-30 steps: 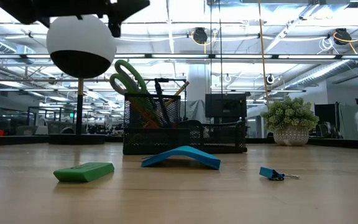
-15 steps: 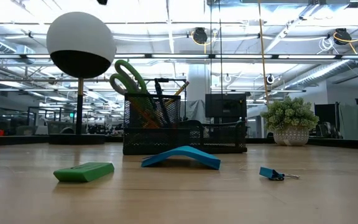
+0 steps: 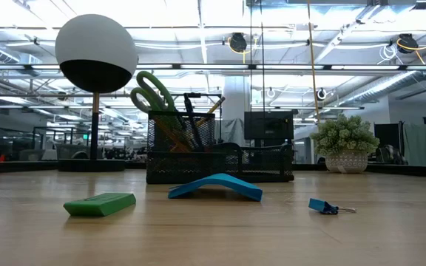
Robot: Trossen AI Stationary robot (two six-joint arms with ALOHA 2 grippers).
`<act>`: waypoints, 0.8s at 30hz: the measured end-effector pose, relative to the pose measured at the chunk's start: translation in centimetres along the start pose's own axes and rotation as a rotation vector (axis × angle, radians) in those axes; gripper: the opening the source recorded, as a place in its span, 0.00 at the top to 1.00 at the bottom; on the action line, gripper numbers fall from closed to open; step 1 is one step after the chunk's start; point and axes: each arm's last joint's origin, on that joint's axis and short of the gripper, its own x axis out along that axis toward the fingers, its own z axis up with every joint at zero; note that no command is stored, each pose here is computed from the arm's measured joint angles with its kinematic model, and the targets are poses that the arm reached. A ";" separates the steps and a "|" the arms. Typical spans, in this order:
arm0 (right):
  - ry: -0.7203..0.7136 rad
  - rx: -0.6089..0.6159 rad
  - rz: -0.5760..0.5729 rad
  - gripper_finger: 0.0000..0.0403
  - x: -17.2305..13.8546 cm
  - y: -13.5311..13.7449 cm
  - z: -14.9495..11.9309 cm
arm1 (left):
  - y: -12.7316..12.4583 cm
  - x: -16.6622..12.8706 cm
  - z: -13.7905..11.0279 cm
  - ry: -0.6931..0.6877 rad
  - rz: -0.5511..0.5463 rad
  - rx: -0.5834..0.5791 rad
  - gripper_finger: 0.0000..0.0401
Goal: Pick and place office supplies into organizer
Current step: Put the green eraser into the black desk organizer
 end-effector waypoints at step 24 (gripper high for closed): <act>0.041 -0.011 -0.034 0.63 0.0 -0.3 -0.4 | -2.4 6.2 -1.6 0.118 -0.082 -0.290 0.59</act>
